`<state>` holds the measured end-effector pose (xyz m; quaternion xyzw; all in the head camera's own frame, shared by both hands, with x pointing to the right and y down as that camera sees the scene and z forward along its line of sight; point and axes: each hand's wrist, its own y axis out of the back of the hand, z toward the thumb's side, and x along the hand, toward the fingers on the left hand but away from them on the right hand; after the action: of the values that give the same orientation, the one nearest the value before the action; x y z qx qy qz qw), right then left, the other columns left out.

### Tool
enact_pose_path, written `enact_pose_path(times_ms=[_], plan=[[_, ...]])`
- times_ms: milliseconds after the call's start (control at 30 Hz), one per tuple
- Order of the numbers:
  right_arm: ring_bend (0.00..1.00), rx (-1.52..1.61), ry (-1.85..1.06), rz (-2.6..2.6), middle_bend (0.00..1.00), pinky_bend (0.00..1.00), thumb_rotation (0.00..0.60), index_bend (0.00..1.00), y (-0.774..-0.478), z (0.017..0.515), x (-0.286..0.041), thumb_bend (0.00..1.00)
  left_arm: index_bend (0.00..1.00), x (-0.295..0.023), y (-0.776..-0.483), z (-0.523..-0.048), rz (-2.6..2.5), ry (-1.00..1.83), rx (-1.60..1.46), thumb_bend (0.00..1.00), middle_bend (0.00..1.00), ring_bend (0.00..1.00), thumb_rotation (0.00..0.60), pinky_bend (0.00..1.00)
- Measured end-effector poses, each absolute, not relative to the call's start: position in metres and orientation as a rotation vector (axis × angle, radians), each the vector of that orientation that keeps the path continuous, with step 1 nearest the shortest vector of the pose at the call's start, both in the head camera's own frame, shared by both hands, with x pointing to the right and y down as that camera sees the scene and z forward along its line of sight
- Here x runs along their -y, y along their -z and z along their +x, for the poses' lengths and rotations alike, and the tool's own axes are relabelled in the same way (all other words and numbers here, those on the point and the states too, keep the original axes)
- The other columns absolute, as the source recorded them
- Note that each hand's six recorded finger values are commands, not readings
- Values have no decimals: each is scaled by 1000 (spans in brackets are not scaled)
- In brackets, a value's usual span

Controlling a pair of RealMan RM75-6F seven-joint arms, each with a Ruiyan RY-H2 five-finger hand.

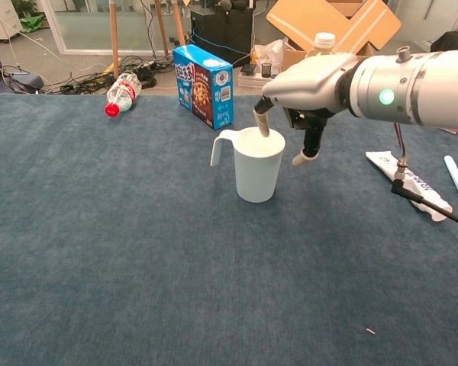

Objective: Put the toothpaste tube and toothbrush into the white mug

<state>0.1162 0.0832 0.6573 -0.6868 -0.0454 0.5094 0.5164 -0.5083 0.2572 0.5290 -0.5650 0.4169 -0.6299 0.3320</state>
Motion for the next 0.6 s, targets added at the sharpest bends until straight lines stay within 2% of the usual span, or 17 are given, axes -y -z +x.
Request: enact_pose_path(times_ms=[367,600], plan=[[1000,101,-1222,-1660,1000,1000,600,406,-671,106,-87,114,425,-258,-529,-509,-1482,1647,-1092,0,402,307,600,352],[1000,98,-1237,-1659,1000,1000,600,449,-680,105,-86,191,425,-258,-529,-509,-1486,1648,-1093,0,403,307,600,352]])
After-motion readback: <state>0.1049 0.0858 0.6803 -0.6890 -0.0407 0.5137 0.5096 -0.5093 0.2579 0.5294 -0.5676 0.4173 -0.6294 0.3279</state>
